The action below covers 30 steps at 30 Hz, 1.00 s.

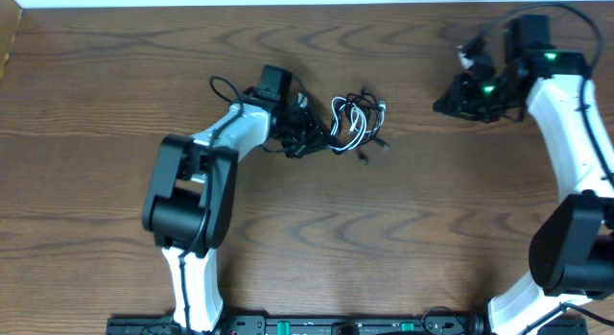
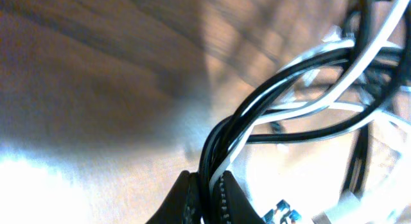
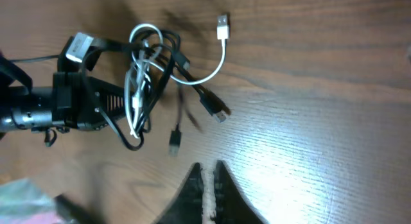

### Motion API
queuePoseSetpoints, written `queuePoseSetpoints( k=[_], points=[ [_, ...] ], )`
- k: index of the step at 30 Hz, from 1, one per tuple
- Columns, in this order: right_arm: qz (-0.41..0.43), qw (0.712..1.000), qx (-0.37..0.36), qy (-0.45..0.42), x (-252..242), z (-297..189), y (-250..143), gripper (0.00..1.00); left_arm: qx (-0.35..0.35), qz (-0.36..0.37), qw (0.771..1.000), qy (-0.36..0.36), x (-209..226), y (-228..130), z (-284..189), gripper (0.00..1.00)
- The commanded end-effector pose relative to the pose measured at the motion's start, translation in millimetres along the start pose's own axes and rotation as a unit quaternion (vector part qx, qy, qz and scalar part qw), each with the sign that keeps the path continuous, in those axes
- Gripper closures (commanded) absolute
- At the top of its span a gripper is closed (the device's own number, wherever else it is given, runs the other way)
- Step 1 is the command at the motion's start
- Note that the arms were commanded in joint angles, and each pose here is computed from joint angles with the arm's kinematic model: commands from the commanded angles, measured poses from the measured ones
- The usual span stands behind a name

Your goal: Untangle cables

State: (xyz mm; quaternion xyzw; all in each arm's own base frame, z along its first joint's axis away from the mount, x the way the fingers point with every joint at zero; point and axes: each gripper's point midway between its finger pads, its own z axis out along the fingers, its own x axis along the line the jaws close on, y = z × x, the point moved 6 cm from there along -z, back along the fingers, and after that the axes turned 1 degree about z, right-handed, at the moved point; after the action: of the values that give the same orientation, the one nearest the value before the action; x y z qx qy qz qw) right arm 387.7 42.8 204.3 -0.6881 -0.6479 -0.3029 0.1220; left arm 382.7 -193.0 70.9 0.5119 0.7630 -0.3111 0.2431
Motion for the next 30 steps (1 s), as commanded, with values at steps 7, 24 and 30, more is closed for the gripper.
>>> queuePoseSetpoints(
  k=[7,24,30],
  points=[
    [-0.115,0.985,0.017,0.127,63,4,-12,0.44,-0.004,0.102,0.993,-0.053,-55,-31,-35,0.92],
    [-0.116,0.992,0.038,-0.015,78,36,-27,0.54,0.059,0.186,0.95,-0.242,-102,-30,-67,0.93],
    [-0.158,0.986,0.032,0.034,94,39,-26,0.55,0.065,0.175,0.94,-0.287,-117,-21,-86,0.93]
  ],
)
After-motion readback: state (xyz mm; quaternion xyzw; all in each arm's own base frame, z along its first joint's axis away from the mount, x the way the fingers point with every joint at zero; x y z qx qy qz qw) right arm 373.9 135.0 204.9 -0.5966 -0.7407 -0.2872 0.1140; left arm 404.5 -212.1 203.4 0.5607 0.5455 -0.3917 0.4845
